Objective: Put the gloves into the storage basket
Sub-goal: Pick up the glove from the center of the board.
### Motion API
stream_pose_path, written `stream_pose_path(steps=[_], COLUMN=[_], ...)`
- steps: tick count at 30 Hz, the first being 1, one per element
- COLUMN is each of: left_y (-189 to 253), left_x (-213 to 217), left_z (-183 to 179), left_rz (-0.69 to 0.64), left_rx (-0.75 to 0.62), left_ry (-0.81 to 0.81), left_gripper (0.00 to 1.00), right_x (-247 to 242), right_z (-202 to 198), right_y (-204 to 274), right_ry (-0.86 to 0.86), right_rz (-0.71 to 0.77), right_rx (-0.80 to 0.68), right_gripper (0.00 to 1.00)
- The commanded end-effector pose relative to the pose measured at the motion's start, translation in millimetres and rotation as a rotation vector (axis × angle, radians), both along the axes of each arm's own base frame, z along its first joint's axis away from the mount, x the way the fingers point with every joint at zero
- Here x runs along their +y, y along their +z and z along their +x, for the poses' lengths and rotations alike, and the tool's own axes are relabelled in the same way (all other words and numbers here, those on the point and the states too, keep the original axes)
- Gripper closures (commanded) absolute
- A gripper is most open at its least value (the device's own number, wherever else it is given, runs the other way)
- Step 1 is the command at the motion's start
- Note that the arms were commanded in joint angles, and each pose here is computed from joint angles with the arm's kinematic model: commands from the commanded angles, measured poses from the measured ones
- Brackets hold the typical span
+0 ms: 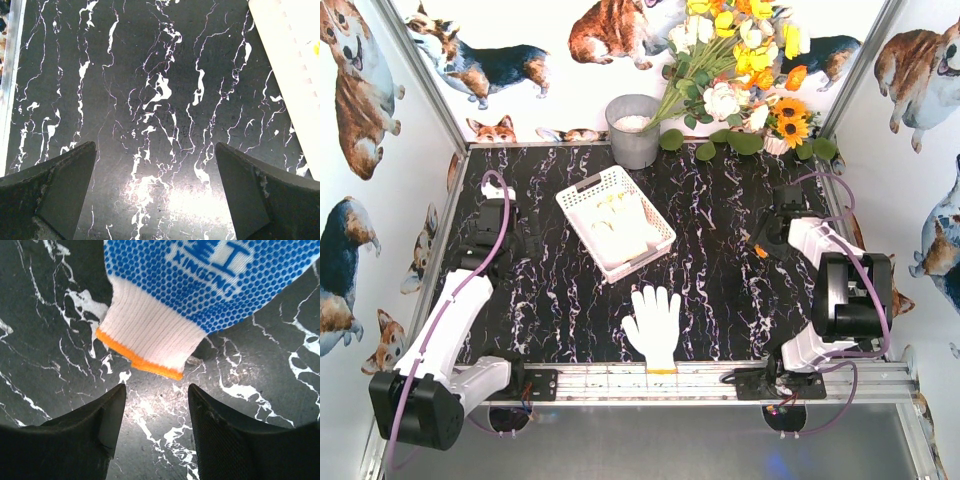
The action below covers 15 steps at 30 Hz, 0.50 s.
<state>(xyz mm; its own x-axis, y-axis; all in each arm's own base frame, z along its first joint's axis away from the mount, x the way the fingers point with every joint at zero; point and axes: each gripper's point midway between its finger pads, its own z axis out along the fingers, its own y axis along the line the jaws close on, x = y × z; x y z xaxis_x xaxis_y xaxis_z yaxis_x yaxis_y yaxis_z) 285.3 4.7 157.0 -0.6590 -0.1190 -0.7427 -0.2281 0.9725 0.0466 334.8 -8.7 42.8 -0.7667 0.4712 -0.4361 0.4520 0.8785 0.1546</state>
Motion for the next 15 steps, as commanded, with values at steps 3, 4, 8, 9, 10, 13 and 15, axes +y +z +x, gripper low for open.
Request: stream_pose_path(steps=[3, 4, 8, 9, 10, 13, 15], left_y=[-2.3, -1.9, -2.4, -2.3, -2.8, -3.7, -3.7], left_x=[4.1, 4.1, 3.5, 3.5, 3.4, 3.1, 3.4], left_z=[3.3, 3.2, 3.4, 3.7, 3.8, 4.1, 4.1], left_rz=[0.002, 0.002, -0.001, -0.002, -0.002, -0.002, -0.001], left_rx=[-0.002, -0.003, -0.005, -0.004, -0.002, 0.002, 0.002], left_ry=[0.005, 0.006, 0.003, 0.003, 0.002, 0.002, 0.002], left_gripper=[0.0, 0.0, 0.0, 0.0, 0.0, 0.0, 0.0], right_x=[-24.4, -26.3, -26.7, -25.4, -24.8, -21.4, -20.6], right_z=[30.1, 30.7, 33.2, 34.0, 33.9, 32.4, 31.0], right_y=[13.0, 11.9, 6.9, 5.0, 2.0, -7.3, -13.9], right_ry=[-0.076, -0.082, -0.082, -0.077, -0.076, -0.06, -0.056], right_rz=[-0.016, -0.008, 0.016, 0.021, 0.028, 0.046, 0.049], right_rx=[-0.098, -0.099, -0.095, -0.089, -0.077, -0.032, -0.013], right_gripper=[0.48, 0.49, 0.5, 0.51, 0.52, 0.58, 0.6])
